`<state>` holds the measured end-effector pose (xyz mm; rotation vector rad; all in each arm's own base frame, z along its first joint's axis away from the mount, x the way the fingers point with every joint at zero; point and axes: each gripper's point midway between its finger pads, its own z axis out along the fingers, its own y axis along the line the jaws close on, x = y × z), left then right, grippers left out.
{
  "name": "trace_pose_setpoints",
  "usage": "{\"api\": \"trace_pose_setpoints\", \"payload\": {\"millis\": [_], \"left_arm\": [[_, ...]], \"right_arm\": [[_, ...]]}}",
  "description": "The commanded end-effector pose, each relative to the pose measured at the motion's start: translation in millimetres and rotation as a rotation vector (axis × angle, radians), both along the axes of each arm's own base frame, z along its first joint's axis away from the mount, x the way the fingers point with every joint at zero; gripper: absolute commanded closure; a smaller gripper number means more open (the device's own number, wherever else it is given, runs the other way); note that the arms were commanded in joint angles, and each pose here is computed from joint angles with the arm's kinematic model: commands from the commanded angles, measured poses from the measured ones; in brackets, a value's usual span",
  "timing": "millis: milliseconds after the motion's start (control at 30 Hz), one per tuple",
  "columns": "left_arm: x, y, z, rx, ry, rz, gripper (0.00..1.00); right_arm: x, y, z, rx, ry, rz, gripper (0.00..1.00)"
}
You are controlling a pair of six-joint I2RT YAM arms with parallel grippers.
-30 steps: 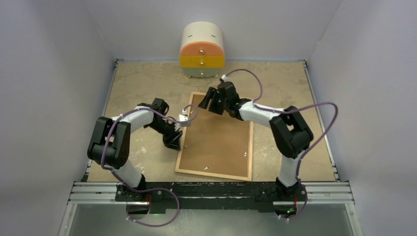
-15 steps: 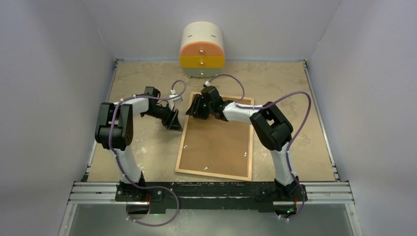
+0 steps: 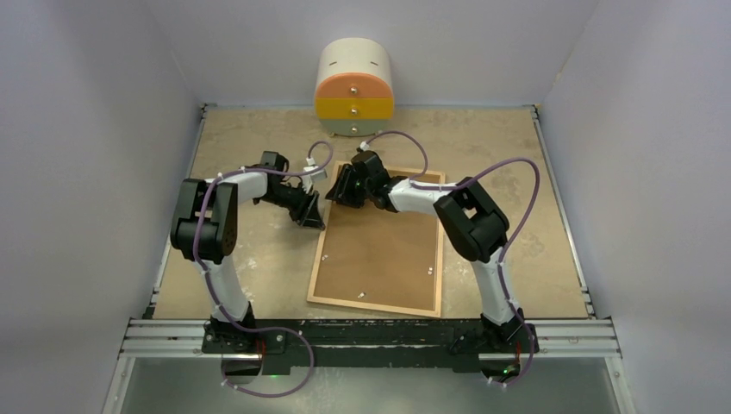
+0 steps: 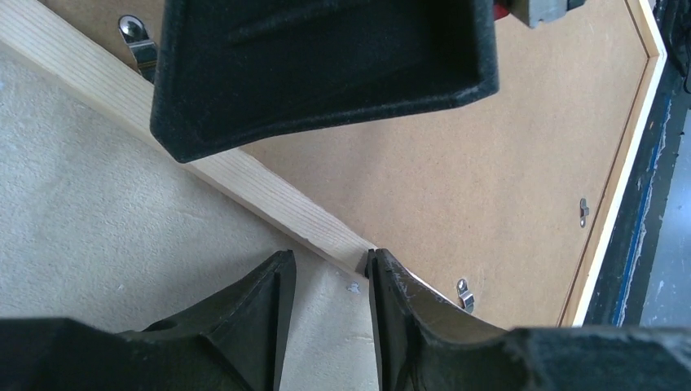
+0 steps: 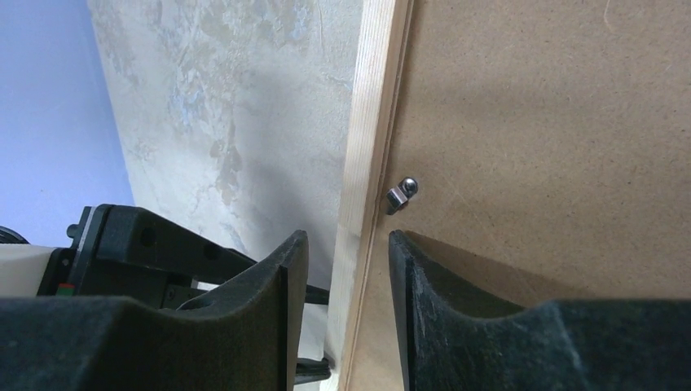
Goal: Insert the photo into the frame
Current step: Install the photo frame at the center of the board.
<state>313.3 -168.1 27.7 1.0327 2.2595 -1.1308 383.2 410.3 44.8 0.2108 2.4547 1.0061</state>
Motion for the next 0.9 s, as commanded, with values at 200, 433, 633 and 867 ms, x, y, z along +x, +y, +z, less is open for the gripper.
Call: {"api": "trace_pose_setpoints", "payload": {"millis": [200, 433, 633, 867], "left_arm": [[-11.1, 6.8, -24.4, 0.074, 0.025, -0.018, 0.62], [-14.5, 7.1, -28.2, 0.085, 0.029, -0.026, 0.64], [-17.6, 5.9, -29.5, 0.092, 0.033, -0.035, 0.65], [-18.6, 5.2, -31.4, 0.101, 0.031, -0.046, 0.66]], "right_arm": [[9.3, 3.1, -6.9, 0.002, 0.001, -0.029, 0.58], [14.9, 0.5, -10.1, -0.020, -0.018, -0.044, 0.60], [18.8, 1.8, -12.8, -0.024, -0.026, -0.049, 0.61], [20.8, 3.5, -18.9, -0.030, -0.030, -0.044, 0.62]]}}
